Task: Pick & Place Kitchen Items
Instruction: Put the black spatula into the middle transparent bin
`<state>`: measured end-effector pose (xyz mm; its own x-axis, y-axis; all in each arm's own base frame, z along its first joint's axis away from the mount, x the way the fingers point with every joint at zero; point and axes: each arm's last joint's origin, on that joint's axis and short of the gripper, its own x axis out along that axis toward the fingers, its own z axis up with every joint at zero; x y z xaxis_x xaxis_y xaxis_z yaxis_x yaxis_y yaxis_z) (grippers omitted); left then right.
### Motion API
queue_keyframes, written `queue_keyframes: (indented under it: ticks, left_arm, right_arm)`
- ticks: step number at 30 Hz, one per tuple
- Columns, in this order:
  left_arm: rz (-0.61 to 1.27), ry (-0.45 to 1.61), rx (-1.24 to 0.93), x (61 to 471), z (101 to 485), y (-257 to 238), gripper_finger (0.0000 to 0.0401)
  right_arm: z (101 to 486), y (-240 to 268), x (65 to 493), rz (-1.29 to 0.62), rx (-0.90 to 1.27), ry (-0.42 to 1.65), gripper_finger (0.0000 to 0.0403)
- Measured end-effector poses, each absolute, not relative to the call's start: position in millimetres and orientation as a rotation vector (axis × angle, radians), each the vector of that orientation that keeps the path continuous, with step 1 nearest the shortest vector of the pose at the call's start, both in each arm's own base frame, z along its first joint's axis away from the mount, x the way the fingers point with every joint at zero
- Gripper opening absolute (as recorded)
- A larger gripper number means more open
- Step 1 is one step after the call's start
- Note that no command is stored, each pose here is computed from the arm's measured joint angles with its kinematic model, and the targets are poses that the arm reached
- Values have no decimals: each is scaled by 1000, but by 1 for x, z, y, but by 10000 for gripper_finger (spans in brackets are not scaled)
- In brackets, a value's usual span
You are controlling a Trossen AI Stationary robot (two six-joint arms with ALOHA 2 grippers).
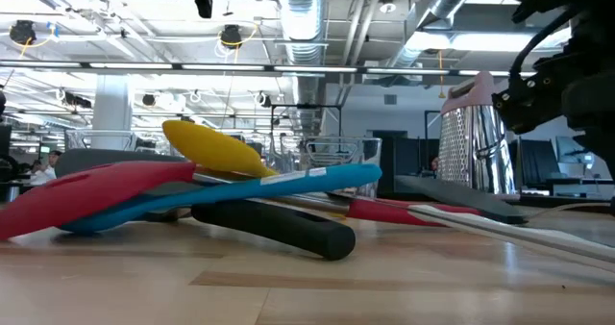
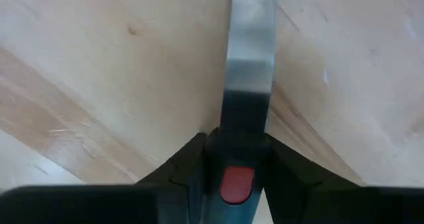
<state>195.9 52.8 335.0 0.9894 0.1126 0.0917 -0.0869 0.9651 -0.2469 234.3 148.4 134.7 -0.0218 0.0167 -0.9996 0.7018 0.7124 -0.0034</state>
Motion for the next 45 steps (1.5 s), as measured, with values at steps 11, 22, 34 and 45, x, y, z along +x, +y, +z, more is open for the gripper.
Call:
queue_keyframes:
  ticks: [11,22,34,45]
  left_arm:
    - [101,-106,-244,196,335,53,2]
    - [102,-107,-244,196,335,53,2]
    - [101,-109,-244,196,335,53,2]
    - [162,-216,-285,201,341,57,2]
  right_arm:
    - [160,149,235,-640,548,1538,109]
    - [219,123,221,-708,540,1266,109]
    - [264,78,195,-860,519,1012,108]
    - [280,47,214,-1025,290,819,108]
